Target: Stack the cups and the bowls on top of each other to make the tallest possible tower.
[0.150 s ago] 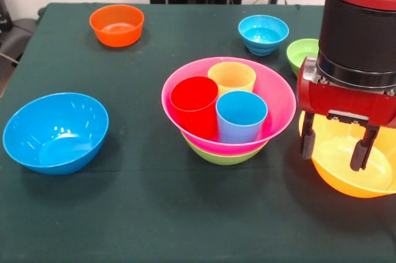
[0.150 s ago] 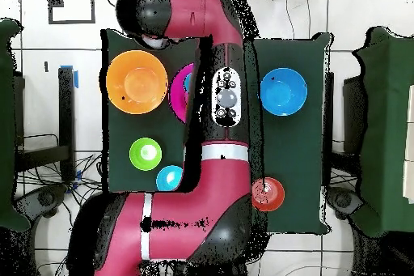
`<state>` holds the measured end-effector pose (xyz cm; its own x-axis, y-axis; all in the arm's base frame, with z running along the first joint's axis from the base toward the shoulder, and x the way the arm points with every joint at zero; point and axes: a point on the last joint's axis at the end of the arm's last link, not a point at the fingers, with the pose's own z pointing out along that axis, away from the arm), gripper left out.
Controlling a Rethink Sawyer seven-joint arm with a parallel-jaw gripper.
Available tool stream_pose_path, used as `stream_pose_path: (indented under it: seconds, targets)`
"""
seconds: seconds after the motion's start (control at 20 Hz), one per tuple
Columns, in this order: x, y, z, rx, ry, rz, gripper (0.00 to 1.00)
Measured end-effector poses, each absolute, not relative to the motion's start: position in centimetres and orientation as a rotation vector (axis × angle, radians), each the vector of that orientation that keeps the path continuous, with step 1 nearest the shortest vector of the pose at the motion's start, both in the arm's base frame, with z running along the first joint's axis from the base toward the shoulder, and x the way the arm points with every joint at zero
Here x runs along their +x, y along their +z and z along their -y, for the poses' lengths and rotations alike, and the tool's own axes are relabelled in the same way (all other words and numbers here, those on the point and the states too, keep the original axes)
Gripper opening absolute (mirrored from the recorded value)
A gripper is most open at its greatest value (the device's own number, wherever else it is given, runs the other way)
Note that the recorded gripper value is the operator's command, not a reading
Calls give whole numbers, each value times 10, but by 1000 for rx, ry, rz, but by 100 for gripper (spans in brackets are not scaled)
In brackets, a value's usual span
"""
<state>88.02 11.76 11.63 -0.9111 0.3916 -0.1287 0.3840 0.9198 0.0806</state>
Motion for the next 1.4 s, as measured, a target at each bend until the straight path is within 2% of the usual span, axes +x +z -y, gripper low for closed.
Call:
stream_pose_path:
  seconds: [0.9,1.4]
  targets:
    - [877,104,-119,585,81,-2956,100]
    - [864,75,-120,420,58,-3056,100]
